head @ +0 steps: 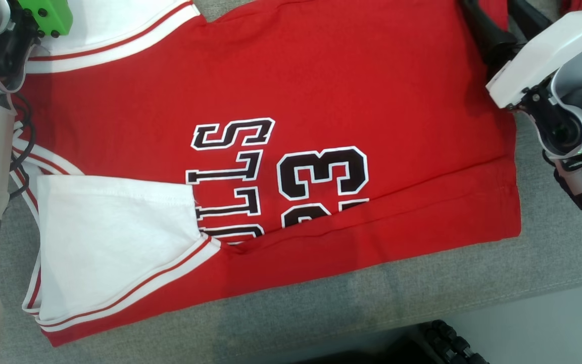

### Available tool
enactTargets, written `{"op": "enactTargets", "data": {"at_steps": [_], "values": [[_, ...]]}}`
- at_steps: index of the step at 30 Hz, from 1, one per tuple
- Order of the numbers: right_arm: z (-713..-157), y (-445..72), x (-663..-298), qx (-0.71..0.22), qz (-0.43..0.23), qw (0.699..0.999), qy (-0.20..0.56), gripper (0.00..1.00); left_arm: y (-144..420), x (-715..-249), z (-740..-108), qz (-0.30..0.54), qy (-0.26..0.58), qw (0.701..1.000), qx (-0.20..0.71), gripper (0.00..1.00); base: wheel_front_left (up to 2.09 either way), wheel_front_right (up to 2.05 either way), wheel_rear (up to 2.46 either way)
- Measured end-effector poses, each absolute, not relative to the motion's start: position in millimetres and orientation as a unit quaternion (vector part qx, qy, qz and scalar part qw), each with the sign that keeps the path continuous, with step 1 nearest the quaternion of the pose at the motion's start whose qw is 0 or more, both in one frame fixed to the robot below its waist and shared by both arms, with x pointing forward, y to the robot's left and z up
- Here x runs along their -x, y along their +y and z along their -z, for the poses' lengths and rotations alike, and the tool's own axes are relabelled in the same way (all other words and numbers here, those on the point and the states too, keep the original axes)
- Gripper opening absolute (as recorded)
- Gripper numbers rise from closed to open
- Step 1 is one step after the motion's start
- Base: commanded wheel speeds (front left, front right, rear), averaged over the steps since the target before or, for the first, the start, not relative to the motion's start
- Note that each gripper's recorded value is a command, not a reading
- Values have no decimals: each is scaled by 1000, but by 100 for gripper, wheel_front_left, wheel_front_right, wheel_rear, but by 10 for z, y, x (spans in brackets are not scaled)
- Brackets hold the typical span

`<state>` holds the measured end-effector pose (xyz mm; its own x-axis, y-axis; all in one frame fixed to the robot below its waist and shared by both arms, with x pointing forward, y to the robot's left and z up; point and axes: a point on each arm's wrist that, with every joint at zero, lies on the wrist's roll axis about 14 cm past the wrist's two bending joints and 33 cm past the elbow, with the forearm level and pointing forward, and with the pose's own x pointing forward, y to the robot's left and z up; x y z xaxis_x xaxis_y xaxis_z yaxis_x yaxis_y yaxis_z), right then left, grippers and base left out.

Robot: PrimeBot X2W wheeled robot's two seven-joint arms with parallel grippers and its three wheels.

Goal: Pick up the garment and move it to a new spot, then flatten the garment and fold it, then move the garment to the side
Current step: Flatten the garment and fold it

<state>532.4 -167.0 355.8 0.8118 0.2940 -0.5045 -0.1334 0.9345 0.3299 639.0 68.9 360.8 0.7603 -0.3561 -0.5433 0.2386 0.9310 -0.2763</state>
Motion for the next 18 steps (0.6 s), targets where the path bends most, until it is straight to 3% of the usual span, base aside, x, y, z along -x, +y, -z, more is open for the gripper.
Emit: {"op": "enactTargets", "data": {"at_steps": [4,7,8,9,11,12,15,16,18], "values": [[-3552,-1566,-5279,-145,-128,936,293,100,693,-6385,-3593,159,314,931,94,100,0,0,0],[-3551,-1547,-5258,-142,-134,934,299,100,705,-6387,-3589,156,317,931,93,67,0,0,0],[-3552,-1542,-5253,-141,-137,933,301,100,711,-6391,-3589,155,318,931,92,45,0,0,0],[-3552,-1542,-5250,-140,-137,933,303,100,708,-6396,-3600,158,318,931,91,41,0,0,0],[-3556,-1539,-5251,-139,-138,932,304,99,714,-6400,-3607,157,319,930,90,0,0,0,0],[-3559,-1535,-5251,-139,-138,932,305,64,715,-6395,-3601,157,321,930,90,0,0,0,0],[-3564,-1533,-5242,-139,-140,931,306,11,702,-6387,-3607,160,322,929,89,0,0,0,0],[-3570,-1534,-5242,-139,-140,931,306,0,696,-6386,-3614,162,321,929,89,0,0,0,0],[-3575,-1533,-5238,-139,-140,931,306,0,690,-6386,-3629,164,316,930,90,0,0,0,0]]}}
